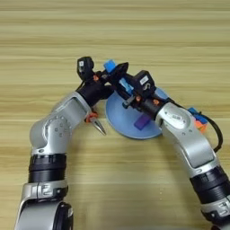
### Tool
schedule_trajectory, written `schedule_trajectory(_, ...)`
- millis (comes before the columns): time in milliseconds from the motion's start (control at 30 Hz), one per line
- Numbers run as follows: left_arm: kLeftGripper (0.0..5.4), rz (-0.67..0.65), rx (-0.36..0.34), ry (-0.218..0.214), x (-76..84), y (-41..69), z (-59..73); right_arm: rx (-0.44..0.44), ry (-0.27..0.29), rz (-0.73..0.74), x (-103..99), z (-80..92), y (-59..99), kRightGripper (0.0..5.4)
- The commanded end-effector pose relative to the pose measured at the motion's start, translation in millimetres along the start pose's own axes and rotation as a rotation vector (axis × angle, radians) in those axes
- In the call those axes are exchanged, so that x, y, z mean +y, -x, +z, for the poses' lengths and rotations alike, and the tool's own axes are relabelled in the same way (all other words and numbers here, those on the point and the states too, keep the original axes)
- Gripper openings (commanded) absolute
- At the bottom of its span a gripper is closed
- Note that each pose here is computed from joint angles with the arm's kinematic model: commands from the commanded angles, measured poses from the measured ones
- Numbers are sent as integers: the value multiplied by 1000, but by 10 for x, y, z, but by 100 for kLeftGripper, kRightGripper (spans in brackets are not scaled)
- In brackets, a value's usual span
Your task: Move the objects on the table
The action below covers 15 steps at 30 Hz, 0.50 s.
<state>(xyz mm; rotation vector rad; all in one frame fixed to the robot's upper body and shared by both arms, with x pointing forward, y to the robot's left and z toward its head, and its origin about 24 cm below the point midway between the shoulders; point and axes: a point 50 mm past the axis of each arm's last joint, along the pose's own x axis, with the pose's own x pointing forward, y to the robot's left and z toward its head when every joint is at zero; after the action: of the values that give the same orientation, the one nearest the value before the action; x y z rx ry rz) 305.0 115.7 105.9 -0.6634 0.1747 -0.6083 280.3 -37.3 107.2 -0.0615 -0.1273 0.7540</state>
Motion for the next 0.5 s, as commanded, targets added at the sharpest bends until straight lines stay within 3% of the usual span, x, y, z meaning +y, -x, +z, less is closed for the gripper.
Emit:
schedule_trajectory(33, 208, 42, 8, -3, 65, 28, 16, -31, 9, -19, -54, 82, -34, 141)
schedule_trajectory(300, 146, 29, 5, 0, 54, 34, 22, -25, 9, -20, -48, 75, -40, 141)
schedule_trajectory(500, 136, 33, 3, 2, 59, 36, 22, -24, 10, -20, -48, 73, -35, 141)
